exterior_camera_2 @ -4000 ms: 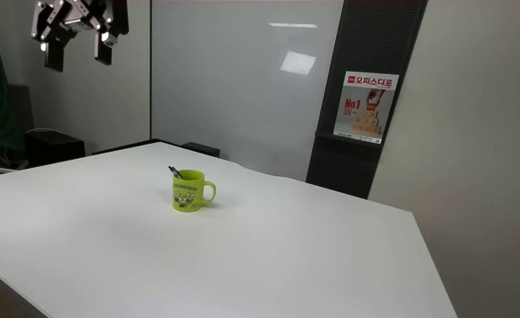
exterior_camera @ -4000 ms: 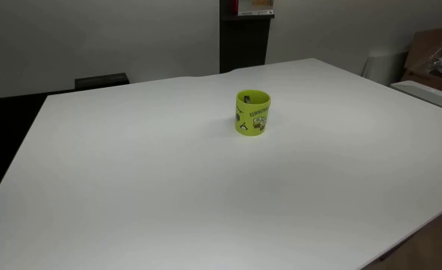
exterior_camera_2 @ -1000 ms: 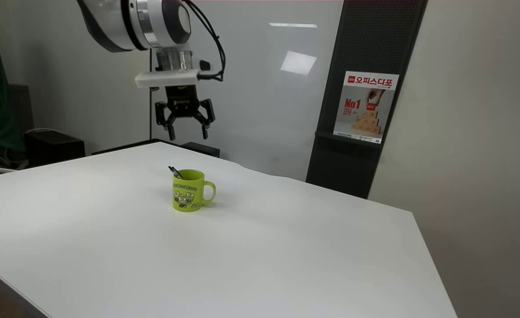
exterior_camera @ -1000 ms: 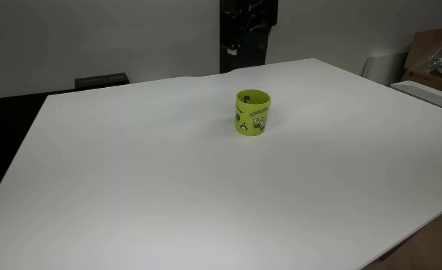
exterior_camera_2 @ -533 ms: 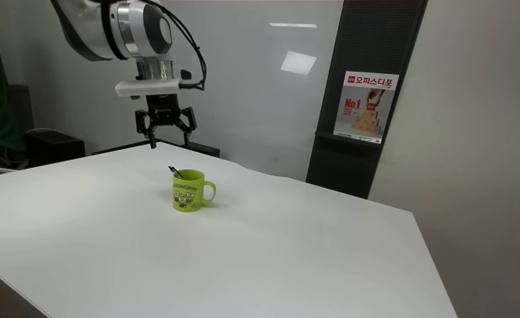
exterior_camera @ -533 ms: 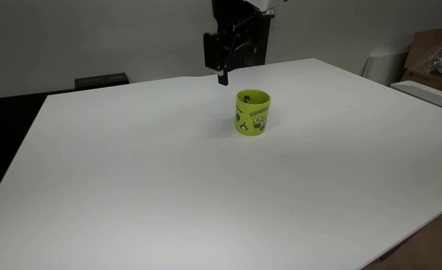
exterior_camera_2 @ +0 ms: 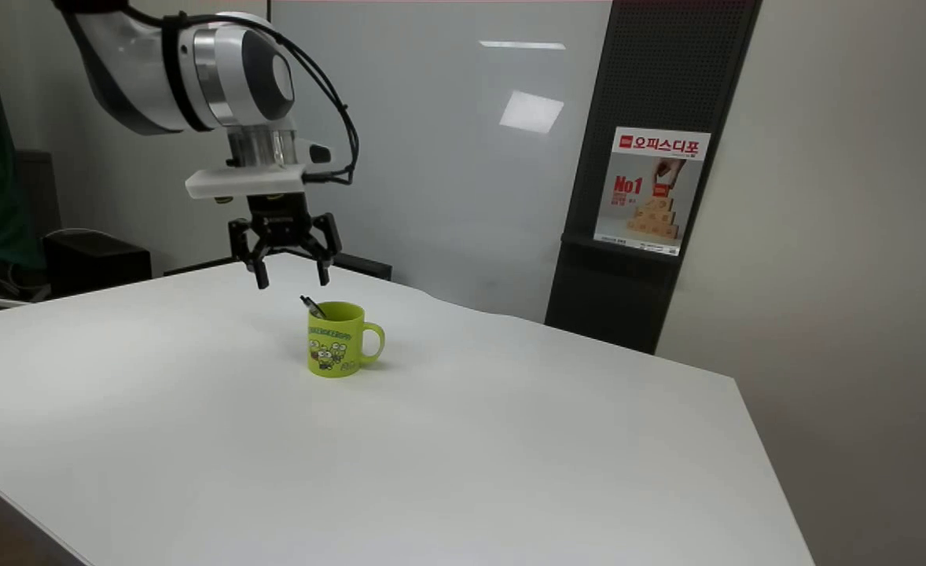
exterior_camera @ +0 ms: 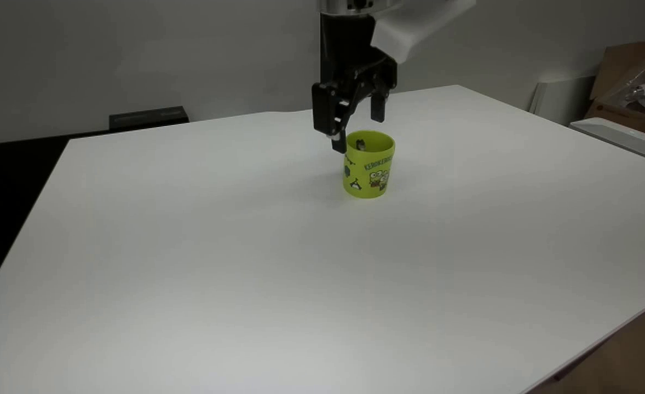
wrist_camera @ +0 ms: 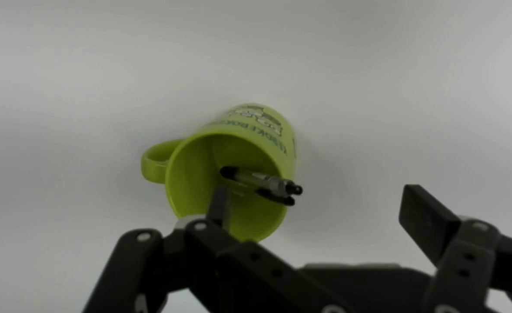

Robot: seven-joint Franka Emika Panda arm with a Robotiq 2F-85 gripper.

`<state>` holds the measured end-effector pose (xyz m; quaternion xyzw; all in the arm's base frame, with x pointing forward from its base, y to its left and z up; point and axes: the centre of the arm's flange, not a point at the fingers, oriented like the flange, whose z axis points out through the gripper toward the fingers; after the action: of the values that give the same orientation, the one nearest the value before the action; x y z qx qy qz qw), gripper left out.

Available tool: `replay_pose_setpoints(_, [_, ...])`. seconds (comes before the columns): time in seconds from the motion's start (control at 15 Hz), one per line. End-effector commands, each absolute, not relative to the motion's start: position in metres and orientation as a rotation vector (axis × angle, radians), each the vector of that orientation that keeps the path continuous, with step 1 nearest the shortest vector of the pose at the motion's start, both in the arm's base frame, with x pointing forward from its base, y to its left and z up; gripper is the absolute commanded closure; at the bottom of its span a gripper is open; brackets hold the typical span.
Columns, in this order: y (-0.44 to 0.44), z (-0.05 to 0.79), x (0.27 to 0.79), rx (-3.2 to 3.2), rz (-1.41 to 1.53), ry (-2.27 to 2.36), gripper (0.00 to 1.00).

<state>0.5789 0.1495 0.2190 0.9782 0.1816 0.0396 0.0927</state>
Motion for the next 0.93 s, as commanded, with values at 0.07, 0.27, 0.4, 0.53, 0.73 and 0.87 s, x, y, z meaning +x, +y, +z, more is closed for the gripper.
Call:
replay_pose_setpoints(0.07, [0.132, 0.207, 0.559, 2.888, 0.169, 0.458, 0.00])
replay_pose_setpoints(0.27, [0.123, 0.202, 0.563, 2.874, 0.195, 0.454, 0.00])
replay_pose_setpoints(0.4, [0.119, 0.202, 0.569, 2.861, 0.211, 0.468, 0.00])
replay_pose_setpoints(0.53, [0.119, 0.203, 0.572, 2.856, 0.223, 0.474, 0.00])
replay_pose_setpoints(0.73, [0.119, 0.204, 0.574, 2.851, 0.239, 0.493, 0.25])
replay_pose_setpoints(0.87, [0.119, 0.202, 0.574, 2.848, 0.245, 0.500, 0.40])
